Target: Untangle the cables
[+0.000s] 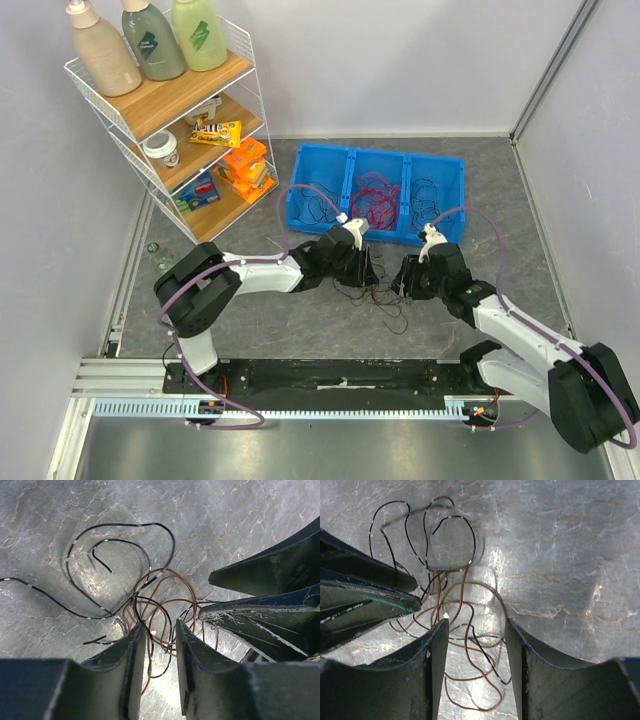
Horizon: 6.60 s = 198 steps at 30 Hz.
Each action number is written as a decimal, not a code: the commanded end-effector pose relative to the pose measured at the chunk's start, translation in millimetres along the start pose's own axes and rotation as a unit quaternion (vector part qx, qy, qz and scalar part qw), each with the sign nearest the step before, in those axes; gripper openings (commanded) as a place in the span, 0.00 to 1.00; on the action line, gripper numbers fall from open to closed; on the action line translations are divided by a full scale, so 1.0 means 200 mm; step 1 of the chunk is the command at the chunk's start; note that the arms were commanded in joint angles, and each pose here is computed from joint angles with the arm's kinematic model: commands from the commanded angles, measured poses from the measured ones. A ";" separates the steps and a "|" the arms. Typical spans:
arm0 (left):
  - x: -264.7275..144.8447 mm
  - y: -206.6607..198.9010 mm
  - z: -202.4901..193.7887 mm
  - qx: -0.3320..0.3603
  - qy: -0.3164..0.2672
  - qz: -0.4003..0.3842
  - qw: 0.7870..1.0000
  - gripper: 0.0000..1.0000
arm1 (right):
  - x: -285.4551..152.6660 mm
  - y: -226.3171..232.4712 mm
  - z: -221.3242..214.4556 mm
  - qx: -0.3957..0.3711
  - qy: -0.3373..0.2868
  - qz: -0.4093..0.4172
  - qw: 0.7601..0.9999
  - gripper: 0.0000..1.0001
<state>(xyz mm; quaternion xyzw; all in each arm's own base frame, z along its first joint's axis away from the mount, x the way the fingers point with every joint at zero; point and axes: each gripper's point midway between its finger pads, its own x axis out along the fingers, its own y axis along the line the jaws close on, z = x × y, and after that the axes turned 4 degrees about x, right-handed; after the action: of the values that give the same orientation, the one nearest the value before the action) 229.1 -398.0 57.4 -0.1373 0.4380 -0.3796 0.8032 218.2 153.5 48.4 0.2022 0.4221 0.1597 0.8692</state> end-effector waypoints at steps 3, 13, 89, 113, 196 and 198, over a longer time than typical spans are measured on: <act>-0.02 -0.02 0.11 0.027 -0.032 0.013 0.999 0.20 | 0.07 0.11 0.13 0.000 -0.023 0.032 0.999 0.48; -0.21 -0.10 0.10 0.048 -0.046 -0.012 0.998 0.02 | 0.17 0.15 0.07 0.026 0.002 0.073 0.997 0.21; -3.18 0.30 0.21 -0.001 -0.625 0.186 0.758 0.02 | -0.70 -0.59 0.59 0.161 -0.291 -0.357 0.873 0.00; -3.23 0.46 0.10 -0.034 -0.609 0.131 0.782 0.02 | -0.67 -0.76 0.78 0.174 -0.261 -0.335 0.889 0.00; -1.07 0.13 -0.08 -0.004 -0.189 0.125 0.974 0.05 | 0.32 1.19 -0.12 -0.296 -0.155 0.209 0.919 0.43; -1.09 0.12 -0.06 -0.005 -0.197 0.121 0.973 0.05 | 0.33 1.19 -0.14 -0.295 -0.151 0.215 0.919 0.38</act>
<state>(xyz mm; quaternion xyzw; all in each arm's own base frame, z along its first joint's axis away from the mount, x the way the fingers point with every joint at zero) 153.5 -221.9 147.2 -0.1253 0.3095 -0.2512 0.9085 207.5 379.0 89.0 0.0077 0.1998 0.4079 0.8908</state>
